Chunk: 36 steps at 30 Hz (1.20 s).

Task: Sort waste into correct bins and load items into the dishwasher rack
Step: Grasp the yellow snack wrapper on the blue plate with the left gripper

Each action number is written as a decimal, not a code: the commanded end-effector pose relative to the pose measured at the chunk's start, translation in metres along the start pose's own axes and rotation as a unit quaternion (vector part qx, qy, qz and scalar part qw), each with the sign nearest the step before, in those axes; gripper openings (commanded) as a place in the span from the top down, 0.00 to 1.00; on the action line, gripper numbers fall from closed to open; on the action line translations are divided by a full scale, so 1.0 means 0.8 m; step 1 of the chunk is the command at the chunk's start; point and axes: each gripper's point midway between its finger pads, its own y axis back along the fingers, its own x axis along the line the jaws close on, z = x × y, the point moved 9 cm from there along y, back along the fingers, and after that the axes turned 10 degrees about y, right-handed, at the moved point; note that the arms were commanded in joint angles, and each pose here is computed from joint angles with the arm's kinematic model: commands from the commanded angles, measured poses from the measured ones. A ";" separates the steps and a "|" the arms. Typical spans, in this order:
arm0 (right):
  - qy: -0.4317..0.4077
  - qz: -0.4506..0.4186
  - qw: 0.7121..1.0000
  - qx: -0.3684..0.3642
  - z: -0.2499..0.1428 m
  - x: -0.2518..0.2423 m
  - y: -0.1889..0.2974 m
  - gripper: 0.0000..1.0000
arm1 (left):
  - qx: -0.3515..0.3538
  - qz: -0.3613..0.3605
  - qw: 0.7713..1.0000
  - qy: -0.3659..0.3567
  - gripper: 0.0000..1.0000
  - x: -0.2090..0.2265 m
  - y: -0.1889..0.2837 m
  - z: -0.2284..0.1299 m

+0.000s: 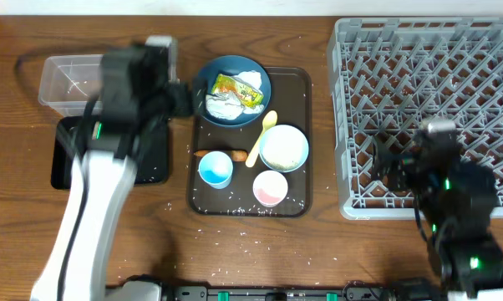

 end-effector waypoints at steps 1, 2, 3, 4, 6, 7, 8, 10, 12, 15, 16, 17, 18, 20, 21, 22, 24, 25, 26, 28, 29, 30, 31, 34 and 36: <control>0.005 0.007 1.000 0.030 0.021 -0.004 -0.010 0.01 | 0.017 0.034 0.999 -0.009 0.04 -0.029 -0.037 0.044; 0.004 0.010 0.999 0.044 0.024 -0.005 -0.016 0.01 | 0.028 0.025 0.999 -0.013 0.03 -0.039 -0.050 0.050; 0.003 0.012 0.998 0.056 0.026 -0.005 -0.021 0.01 | 0.045 0.005 0.999 -0.015 0.04 -0.052 -0.065 0.053; 0.003 0.013 0.998 0.067 0.026 -0.006 -0.026 0.01 | 0.058 -0.013 0.998 -0.019 0.04 -0.061 -0.078 0.052; 0.001 0.016 0.996 0.085 0.024 -0.006 -0.036 0.01 | 0.086 -0.044 0.995 -0.023 0.03 -0.075 -0.106 0.042; 0.001 0.017 0.996 0.092 0.022 -0.006 -0.040 0.01 | 0.106 -0.052 0.993 -0.024 0.03 -0.079 -0.119 0.033; 0.001 0.018 0.995 0.098 0.019 -0.005 -0.043 0.01 | 0.118 -0.051 0.991 -0.025 0.03 -0.081 -0.132 0.025; 0.000 0.020 0.994 0.108 0.016 -0.005 -0.046 0.01 | 0.124 -0.052 0.991 -0.031 0.03 -0.086 -0.159 0.017; 0.000 0.020 0.993 0.112 0.014 -0.005 -0.047 0.01 | 0.130 -0.047 0.990 -0.008 0.03 -0.084 -0.185 0.009; 0.000 0.020 0.993 0.113 0.014 -0.005 -0.047 0.01 | 0.129 0.030 0.983 0.128 0.03 -0.066 -0.222 -0.004; 0.000 0.020 0.993 0.113 0.014 -0.005 -0.047 0.01 | 0.121 0.070 0.974 0.178 0.04 -0.056 -0.235 -0.010; 0.000 0.020 0.993 0.114 0.014 -0.005 -0.047 0.01 | 0.114 0.101 0.965 0.212 0.03 -0.048 -0.245 -0.015; 0.000 0.021 0.993 0.116 0.013 -0.005 -0.047 0.01 | 0.110 0.126 0.956 0.242 0.03 -0.041 -0.256 -0.022; -0.001 0.021 0.993 0.119 0.012 -0.005 -0.047 0.01 | 0.103 0.156 0.942 0.279 0.03 -0.032 -0.273 -0.034; -0.001 0.022 0.992 0.122 0.011 -0.004 -0.047 0.01 | 0.100 0.164 0.938 0.289 0.03 -0.030 -0.279 -0.037; -0.001 0.022 0.992 0.124 0.010 -0.004 -0.046 0.01 | 0.095 0.174 0.933 0.299 0.03 -0.026 -0.286 -0.041; -0.001 0.023 0.991 0.129 0.008 -0.004 -0.046 0.01 | 0.092 0.177 0.931 0.306 0.04 -0.024 -0.299 -0.047; -0.001 0.023 0.991 0.131 0.007 -0.004 -0.046 0.01 | 0.092 0.176 0.931 0.306 0.04 -0.022 -0.307 -0.050; -0.001 0.023 0.991 0.131 0.007 -0.004 -0.046 0.01 | 0.092 0.177 0.930 0.308 0.04 -0.021 -0.312 -0.053; -0.001 0.023 0.991 0.132 0.007 -0.004 -0.046 0.01 | 0.090 0.184 0.925 0.320 0.04 -0.017 -0.324 -0.060; -0.001 0.023 0.991 0.132 0.007 -0.004 -0.046 0.01 | 0.089 0.183 0.925 0.322 0.03 -0.015 -0.331 -0.063; -0.001 0.023 0.991 0.132 0.007 -0.004 -0.046 0.01 | 0.088 0.182 0.925 0.322 0.04 -0.014 -0.337 -0.066; -0.001 0.023 0.991 0.132 0.007 -0.004 -0.046 0.01 | 0.086 0.181 0.925 0.322 0.03 -0.012 -0.344 -0.069; -0.001 0.023 0.991 0.132 0.006 -0.004 -0.046 0.01 | 0.089 0.183 0.924 0.322 0.04 -0.008 -0.359 -0.079; -0.001 0.023 0.991 0.134 0.006 -0.004 -0.045 0.01 | 0.095 0.188 0.923 0.322 0.05 -0.005 -0.366 -0.086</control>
